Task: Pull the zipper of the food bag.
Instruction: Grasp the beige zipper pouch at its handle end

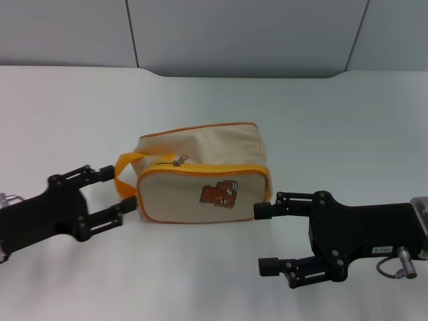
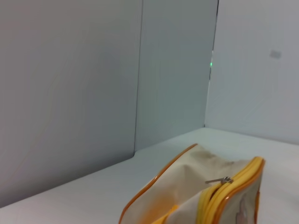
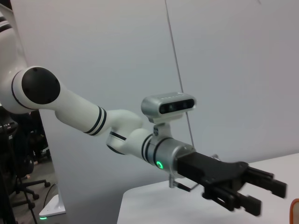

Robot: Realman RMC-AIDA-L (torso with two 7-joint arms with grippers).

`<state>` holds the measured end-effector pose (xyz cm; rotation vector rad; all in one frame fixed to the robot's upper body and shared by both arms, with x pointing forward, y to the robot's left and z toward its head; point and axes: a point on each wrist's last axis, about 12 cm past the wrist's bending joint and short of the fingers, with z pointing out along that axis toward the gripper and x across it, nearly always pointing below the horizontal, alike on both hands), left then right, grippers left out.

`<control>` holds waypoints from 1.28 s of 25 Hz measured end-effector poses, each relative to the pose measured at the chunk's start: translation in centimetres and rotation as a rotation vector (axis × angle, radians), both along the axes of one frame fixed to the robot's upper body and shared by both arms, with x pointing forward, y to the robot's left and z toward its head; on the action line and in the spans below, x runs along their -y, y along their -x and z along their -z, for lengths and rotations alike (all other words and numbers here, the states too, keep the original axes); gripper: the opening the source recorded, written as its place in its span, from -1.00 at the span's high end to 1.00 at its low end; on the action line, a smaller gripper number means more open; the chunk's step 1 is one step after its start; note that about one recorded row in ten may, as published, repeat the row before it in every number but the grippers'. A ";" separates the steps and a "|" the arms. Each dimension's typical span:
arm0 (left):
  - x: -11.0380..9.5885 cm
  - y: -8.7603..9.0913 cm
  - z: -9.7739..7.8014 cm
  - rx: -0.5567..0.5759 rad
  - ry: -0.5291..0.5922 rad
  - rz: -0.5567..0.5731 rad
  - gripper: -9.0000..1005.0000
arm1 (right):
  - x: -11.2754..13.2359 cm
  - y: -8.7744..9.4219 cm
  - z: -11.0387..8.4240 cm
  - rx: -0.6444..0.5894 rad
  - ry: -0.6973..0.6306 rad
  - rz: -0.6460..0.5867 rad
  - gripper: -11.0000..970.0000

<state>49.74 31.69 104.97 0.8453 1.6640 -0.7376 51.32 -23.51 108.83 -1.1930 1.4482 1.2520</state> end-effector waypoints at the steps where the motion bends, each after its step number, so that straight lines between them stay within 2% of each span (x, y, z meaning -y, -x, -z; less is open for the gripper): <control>1: 0.0 0.0 0.0 0.000 0.000 0.000 -0.44 | 0.0 0.0 0.0 -0.001 0.000 0.001 -0.70; 10: 2.2 -2.3 0.7 -0.008 -0.057 -0.019 -0.42 | 0.1 0.0 0.0 -0.004 -0.006 0.010 -0.70; 15: 2.6 -2.5 0.8 -0.002 -0.071 -0.006 -0.41 | 0.1 0.0 0.0 -0.005 -0.006 0.010 -0.70; 25: 3.1 -2.7 0.7 0.008 -0.075 0.019 0.04 | 0.1 -0.1 0.0 -0.001 -0.005 0.009 -0.67; 29: 3.3 -2.7 0.7 0.010 -0.073 0.029 0.31 | 0.0 -0.1 -0.1 -0.012 -0.011 0.013 -0.66; 32: 3.5 -2.7 0.6 0.013 -0.067 0.042 0.51 | 0.0 -0.5 -0.6 -0.065 -0.050 0.045 -0.66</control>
